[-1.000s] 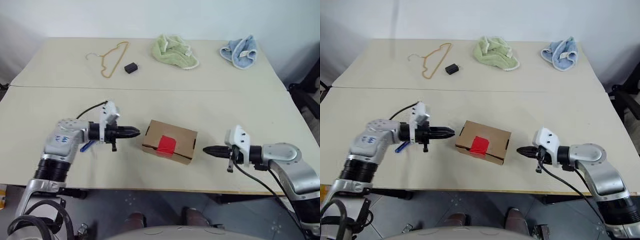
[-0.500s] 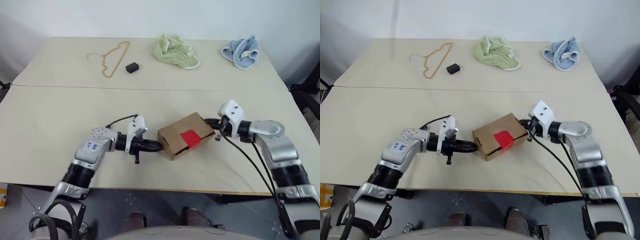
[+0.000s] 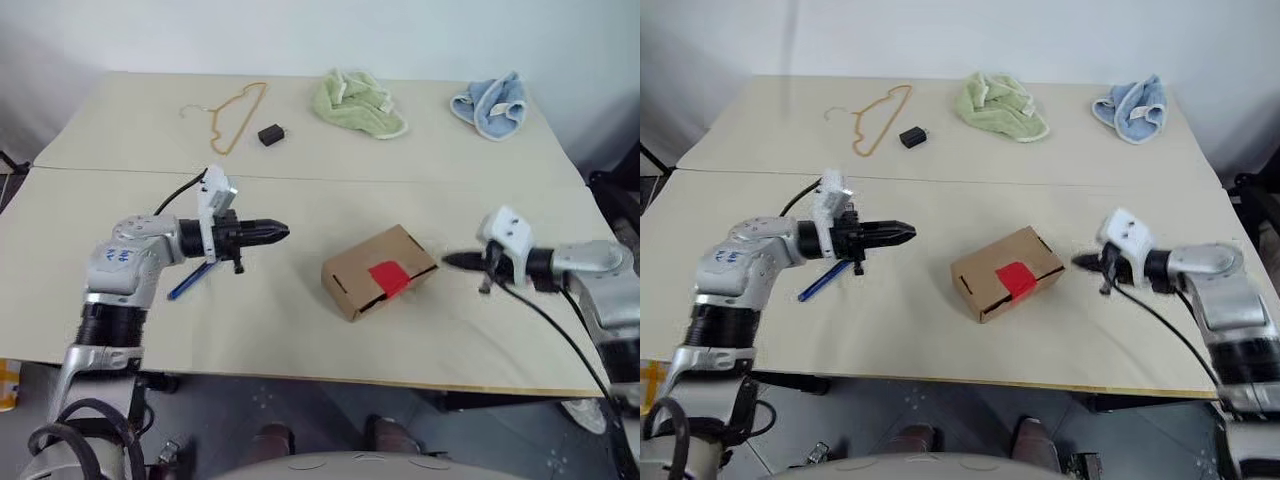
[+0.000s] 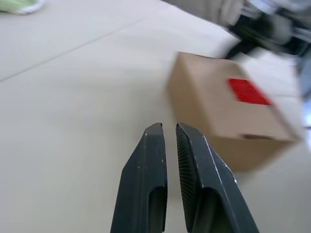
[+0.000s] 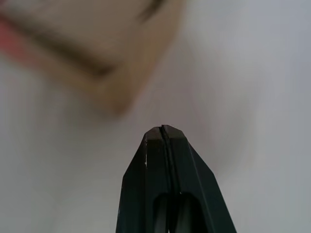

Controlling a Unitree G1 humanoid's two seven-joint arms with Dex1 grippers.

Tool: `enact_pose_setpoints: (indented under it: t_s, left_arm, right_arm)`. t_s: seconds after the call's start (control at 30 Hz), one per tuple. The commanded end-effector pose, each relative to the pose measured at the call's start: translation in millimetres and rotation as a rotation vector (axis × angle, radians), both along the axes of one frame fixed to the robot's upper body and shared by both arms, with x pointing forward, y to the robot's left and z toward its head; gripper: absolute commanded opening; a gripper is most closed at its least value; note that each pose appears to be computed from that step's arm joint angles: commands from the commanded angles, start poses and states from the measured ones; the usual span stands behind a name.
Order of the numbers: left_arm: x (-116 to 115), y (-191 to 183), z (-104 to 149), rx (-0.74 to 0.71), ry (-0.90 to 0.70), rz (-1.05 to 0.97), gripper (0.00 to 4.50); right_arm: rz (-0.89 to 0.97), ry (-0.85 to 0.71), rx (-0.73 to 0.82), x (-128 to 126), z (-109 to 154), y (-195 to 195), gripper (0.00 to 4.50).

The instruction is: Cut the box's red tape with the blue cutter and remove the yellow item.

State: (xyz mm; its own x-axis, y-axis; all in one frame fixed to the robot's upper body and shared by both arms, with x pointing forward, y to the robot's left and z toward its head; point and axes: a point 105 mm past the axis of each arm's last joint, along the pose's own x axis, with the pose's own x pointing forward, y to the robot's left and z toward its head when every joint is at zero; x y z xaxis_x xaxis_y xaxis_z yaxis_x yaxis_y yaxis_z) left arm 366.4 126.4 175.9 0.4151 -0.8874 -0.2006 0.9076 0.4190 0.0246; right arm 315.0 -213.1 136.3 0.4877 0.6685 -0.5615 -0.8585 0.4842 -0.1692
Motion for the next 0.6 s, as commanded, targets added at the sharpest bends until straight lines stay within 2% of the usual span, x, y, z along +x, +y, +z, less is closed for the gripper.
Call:
enact_pose_setpoints:
  t_s: [0.03, 0.13, 0.33, 0.6]
  left_arm:
    - [-1.0, -30.3, -14.3, 0.070, -0.026, -0.088, 0.44]
    - [-9.7, -52.4, -26.5, 0.069, 0.009, -0.166, 0.44]
    - [-36.7, -85.4, -43.0, 0.085, 0.075, -0.311, 0.44]
    - [-47.5, -98.0, -44.9, 0.075, 0.092, -0.296, 0.44]
  right_arm:
    - [0.066, 0.068, 0.031, -17.4, 7.4, 28.2, 0.00]
    - [0.053, 0.044, 0.040, -11.6, 7.5, 40.0, 0.00]
    - [-0.030, -0.087, 0.043, 24.3, 16.5, 42.9, 0.00]
    - [0.004, -0.176, 0.054, 63.8, 25.7, 49.0, 0.00]
